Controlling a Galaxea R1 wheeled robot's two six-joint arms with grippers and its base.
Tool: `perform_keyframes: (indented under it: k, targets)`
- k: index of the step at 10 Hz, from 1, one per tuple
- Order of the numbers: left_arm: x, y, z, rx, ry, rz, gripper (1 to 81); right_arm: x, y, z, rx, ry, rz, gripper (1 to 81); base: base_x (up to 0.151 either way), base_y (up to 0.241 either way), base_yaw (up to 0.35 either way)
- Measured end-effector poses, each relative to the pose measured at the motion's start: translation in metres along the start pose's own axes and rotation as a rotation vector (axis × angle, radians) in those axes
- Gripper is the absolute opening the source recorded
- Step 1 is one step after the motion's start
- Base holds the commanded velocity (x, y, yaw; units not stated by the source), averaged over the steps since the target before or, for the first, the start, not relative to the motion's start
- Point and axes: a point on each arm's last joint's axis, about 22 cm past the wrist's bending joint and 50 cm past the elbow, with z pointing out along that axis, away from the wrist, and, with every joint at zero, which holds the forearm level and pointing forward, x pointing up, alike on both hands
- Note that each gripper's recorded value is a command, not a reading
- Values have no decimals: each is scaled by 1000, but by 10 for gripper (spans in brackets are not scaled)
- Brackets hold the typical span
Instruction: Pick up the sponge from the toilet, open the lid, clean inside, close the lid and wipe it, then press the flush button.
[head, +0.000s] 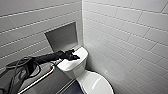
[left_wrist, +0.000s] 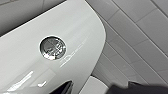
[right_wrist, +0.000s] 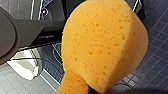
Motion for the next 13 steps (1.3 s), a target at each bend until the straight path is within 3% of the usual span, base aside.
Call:
perform_keyframes:
  k: [1, 9, 13]
  targets:
    - [5, -2, 4, 15, 6, -6, 10, 0, 0, 0, 0, 0, 0, 10, 0, 0, 0]
    - [54, -27, 18, 147, 89, -42, 10, -1, -1, 0, 2, -1, 4, 10, 0, 0, 0]
    - [63, -43, 41, 216, 105, -45, 10, -7, -1, 1, 0, -21, 20, 10, 0, 0, 0]
